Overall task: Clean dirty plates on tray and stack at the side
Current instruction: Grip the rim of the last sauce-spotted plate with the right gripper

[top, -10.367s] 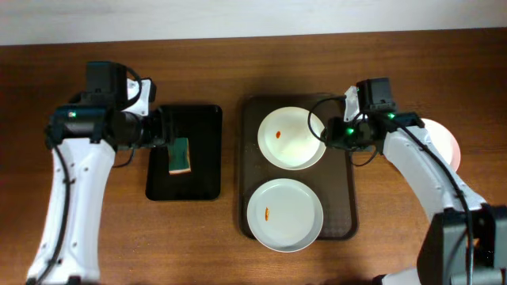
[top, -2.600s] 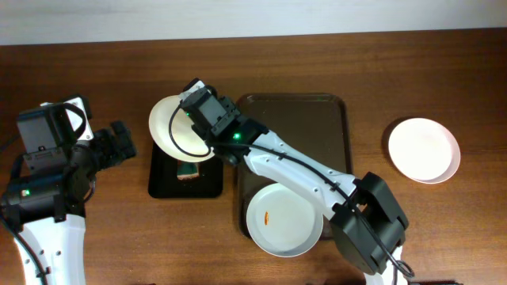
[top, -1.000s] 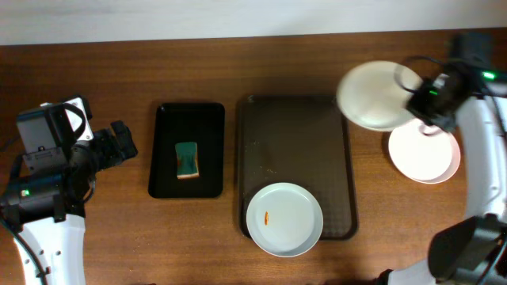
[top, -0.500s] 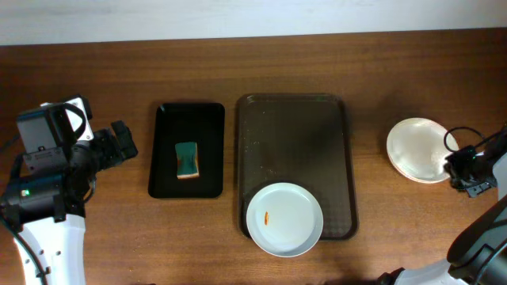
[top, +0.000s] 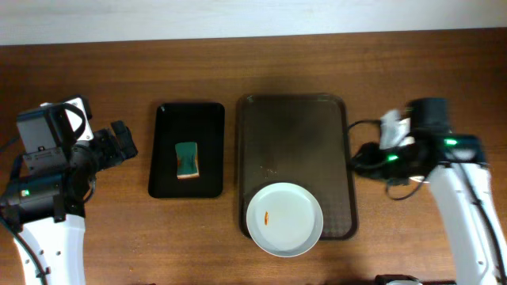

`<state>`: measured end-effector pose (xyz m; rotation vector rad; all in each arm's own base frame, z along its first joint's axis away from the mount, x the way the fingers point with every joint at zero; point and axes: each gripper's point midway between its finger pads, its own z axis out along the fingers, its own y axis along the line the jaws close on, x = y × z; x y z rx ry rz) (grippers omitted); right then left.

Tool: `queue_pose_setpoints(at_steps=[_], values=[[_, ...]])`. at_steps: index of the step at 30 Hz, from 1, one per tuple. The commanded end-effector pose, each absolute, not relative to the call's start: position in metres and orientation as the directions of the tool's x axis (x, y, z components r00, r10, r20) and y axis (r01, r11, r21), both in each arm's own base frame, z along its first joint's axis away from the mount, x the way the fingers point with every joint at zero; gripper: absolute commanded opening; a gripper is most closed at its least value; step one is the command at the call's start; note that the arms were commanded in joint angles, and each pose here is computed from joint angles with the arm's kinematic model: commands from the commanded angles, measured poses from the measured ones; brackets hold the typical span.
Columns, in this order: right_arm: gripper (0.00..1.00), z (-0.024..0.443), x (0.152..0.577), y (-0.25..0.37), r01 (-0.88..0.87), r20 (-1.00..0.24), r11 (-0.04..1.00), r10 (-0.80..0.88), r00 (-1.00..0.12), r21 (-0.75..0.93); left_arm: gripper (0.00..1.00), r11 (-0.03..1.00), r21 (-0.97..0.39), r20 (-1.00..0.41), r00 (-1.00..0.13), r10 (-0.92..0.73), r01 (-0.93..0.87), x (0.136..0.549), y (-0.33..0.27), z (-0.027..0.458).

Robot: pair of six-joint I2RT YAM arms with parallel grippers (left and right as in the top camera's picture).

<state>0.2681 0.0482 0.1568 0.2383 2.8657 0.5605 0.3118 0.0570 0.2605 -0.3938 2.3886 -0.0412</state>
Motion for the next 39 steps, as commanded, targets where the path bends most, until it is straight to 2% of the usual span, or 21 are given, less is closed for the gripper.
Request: queue_pose_setpoints(at_steps=[1, 3, 7, 9, 10, 11, 12, 17, 20, 23, 26, 27, 28, 29, 32, 39], values=[[0.50, 0.112, 0.238, 0.064, 0.056, -0.047, 0.985, 0.065, -0.997, 0.165, 1.00, 0.951, -0.152, -0.661, -0.688, -0.299, -0.268, 0.312, 0.056, 0.269], [0.51, 0.079, 0.218, 0.079, 0.003, 0.038, 0.992, -0.002, -0.999, 0.124, 1.00, 0.951, -0.152, -0.661, -0.688, -0.299, -0.268, 0.312, 0.056, 0.269], [0.51, 0.024, 0.205, 0.107, -0.145, 0.050, 0.981, -0.152, -0.987, 0.126, 1.00, 0.951, -0.152, -0.661, -0.688, -0.299, -0.268, 0.312, 0.056, 0.269], [0.48, 0.009, 0.202, 0.104, -0.136, 0.062, 0.985, -0.143, -0.988, 0.105, 1.00, 0.951, -0.152, -0.661, -0.688, -0.299, -0.268, 0.312, 0.056, 0.269], [0.36, 0.004, 0.204, 0.103, -0.128, 0.062, 0.986, -0.135, -0.989, 0.103, 1.00, 0.951, -0.152, -0.661, -0.688, -0.299, -0.268, 0.312, 0.056, 0.269], [0.17, 0.003, 0.207, 0.103, -0.121, 0.058, 0.987, -0.127, -0.990, 0.108, 1.00, 0.951, -0.152, -0.661, -0.688, -0.299, -0.268, 0.312, 0.056, 0.269], [0.06, 0.003, 0.209, 0.103, -0.121, 0.049, 0.987, -0.127, -0.991, 0.110, 1.00, 0.951, -0.152, -0.661, -0.688, -0.299, -0.268, 0.312, 0.056, 0.269], [0.04, 0.034, 0.270, 0.079, -0.049, -0.138, 0.999, -0.045, -0.989, 0.021, 1.00, 0.951, -0.152, -0.661, -0.688, -0.299, -0.268, 0.312, 0.056, 0.269], [0.04, 0.045, 0.320, 0.067, 0.009, -0.318, 1.000, 0.018, -0.948, 0.029, 1.00, 0.951, -0.152, -0.661, -0.688, -0.299, -0.268, 0.312, 0.056, 0.269], [0.04, 0.045, 0.343, 0.071, -0.004, -0.388, 0.999, 0.013, -0.922, 0.041, 1.00, 0.951, -0.152, -0.661, -0.688, -0.299, -0.268, 0.312, 0.056, 0.269], [0.04, 0.032, 0.349, 0.072, -0.113, -0.384, 0.994, -0.107, -0.917, -0.009, 1.00, 0.951, -0.152, -0.661, -0.688, -0.299, -0.268, 0.312, 0.056, 0.269], [0.30, 0.032, 0.349, 0.067, -0.102, -0.385, 0.994, -0.106, -0.917, -0.031, 1.00, 0.951, -0.152, -0.661, -0.688, -0.299, -0.268, 0.312, 0.056, 0.269], [0.42, 0.034, 0.351, 0.067, -0.100, -0.392, 0.994, -0.106, -0.914, -0.034, 1.00, 0.951, -0.152, -0.661, -0.688, -0.299, -0.268, 0.312, 0.056, 0.269], [0.48, 0.038, 0.355, 0.067, -0.097, -0.405, 0.995, -0.104, -0.908, -0.038, 1.00, 0.951, -0.152, -0.661, -0.688, -0.299, -0.268, 0.312, 0.056, 0.269], [0.49, 0.055, 0.362, 0.069, -0.096, -0.435, 0.995, -0.101, -0.895, -0.033, 1.00, 0.951, -0.152, -0.661, -0.688, -0.299, -0.268, 0.312, 0.056, 0.269], [0.51, 0.104, 0.348, 0.104, -0.195, -0.463, 0.966, -0.097, -0.881, 0.168, 1.00, 0.951, -0.171, -0.661, -0.686, -0.304, -0.257, 0.313, 0.053, 0.270]])
